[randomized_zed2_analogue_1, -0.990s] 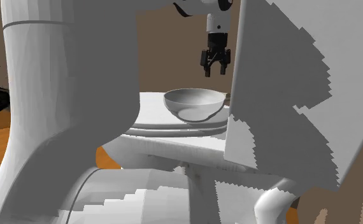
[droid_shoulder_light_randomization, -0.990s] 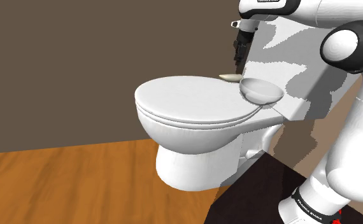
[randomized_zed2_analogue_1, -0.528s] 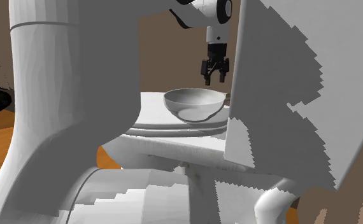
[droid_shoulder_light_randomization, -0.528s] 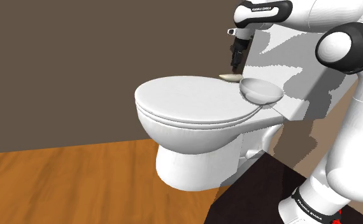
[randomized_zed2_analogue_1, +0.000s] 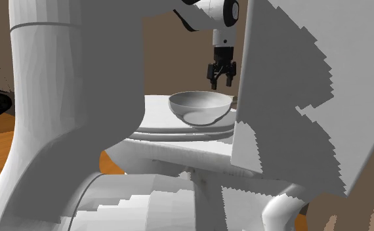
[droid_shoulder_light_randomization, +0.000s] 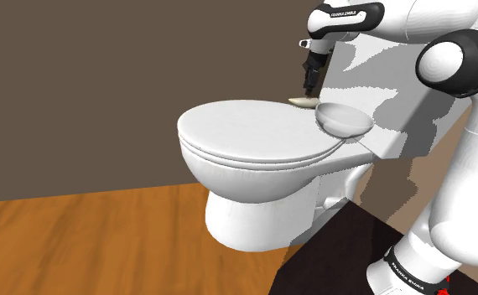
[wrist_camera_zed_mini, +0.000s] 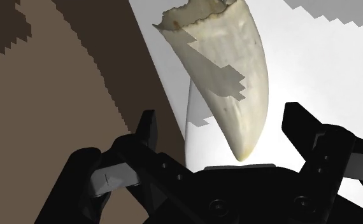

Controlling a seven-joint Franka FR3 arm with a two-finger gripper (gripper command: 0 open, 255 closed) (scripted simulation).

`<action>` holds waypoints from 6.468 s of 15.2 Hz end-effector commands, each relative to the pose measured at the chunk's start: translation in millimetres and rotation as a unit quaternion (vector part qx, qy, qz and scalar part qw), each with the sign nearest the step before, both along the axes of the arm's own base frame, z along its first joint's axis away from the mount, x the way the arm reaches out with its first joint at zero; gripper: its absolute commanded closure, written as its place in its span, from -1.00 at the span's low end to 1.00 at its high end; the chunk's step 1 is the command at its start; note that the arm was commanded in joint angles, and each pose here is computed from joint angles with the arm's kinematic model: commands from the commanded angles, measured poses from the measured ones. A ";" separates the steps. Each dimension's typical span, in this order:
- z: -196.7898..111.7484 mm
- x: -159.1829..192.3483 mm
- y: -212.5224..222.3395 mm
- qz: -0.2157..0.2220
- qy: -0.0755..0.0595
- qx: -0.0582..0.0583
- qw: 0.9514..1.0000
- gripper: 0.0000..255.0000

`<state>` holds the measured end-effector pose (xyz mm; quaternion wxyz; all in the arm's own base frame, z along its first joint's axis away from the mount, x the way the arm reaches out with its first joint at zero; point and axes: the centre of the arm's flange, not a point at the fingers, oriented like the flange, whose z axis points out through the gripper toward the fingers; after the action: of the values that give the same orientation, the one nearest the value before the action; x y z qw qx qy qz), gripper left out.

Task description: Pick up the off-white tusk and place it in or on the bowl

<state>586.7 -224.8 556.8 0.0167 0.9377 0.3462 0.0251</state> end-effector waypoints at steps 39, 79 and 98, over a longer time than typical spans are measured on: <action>-44.2 -12.1 -11.1 0.121 0.036 0.000 0.992 1.00; 113.1 -143.2 50.8 0.121 0.036 0.000 0.992 1.00; 49.7 -220.2 87.1 0.121 0.036 0.000 0.992 1.00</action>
<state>366.5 -138.2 612.4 0.0013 0.8892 0.4575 -0.0073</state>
